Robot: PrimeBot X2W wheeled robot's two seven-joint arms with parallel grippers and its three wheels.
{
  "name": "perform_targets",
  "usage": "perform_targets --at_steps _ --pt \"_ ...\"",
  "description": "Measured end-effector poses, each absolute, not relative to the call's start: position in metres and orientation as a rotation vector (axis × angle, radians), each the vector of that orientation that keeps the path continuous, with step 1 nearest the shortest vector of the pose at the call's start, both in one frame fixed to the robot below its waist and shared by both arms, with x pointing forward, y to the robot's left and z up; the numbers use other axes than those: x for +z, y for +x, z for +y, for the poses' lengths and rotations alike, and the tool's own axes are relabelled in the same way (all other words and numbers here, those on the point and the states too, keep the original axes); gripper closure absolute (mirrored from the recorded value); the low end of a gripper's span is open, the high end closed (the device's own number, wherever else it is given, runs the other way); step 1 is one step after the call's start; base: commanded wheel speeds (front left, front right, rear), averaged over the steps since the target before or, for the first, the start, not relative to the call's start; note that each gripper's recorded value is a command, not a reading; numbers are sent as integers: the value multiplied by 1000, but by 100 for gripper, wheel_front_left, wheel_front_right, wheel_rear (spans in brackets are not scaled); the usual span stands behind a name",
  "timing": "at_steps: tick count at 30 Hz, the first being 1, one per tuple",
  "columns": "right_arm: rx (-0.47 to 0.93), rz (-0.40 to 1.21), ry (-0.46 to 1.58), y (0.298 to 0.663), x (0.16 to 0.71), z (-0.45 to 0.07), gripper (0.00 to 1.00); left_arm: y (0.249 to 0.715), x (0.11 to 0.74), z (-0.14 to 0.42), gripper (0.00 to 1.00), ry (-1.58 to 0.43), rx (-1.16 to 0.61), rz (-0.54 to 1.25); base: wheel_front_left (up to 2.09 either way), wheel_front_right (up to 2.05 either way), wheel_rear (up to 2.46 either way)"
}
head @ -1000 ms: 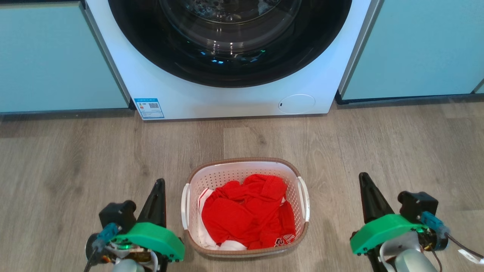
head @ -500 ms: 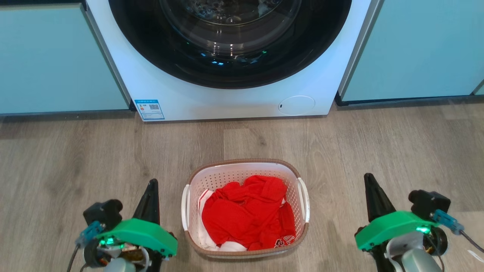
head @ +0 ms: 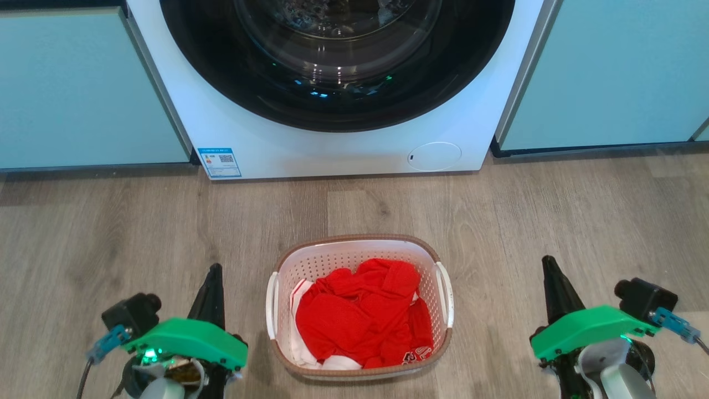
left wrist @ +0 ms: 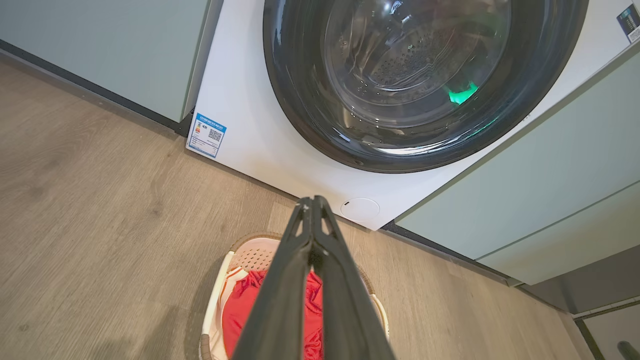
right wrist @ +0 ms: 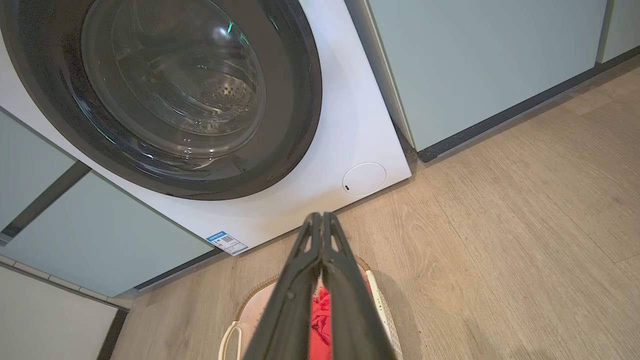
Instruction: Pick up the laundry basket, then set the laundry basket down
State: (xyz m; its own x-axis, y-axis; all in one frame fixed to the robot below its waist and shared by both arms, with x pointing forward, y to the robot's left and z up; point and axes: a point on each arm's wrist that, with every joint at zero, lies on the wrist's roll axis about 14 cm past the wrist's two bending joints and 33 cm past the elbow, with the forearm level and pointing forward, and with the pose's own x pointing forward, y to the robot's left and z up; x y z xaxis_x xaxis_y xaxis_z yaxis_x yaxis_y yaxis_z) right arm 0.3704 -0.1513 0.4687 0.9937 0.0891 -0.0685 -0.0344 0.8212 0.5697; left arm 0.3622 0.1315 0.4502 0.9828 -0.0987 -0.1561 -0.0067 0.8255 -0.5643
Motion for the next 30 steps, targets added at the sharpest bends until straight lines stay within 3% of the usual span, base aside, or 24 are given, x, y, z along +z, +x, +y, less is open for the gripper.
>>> perform_targets --at_steps 30 --pt "-22 111 905 371 467 -172 100 364 449 149 100 -904 21 209 0 0 0"
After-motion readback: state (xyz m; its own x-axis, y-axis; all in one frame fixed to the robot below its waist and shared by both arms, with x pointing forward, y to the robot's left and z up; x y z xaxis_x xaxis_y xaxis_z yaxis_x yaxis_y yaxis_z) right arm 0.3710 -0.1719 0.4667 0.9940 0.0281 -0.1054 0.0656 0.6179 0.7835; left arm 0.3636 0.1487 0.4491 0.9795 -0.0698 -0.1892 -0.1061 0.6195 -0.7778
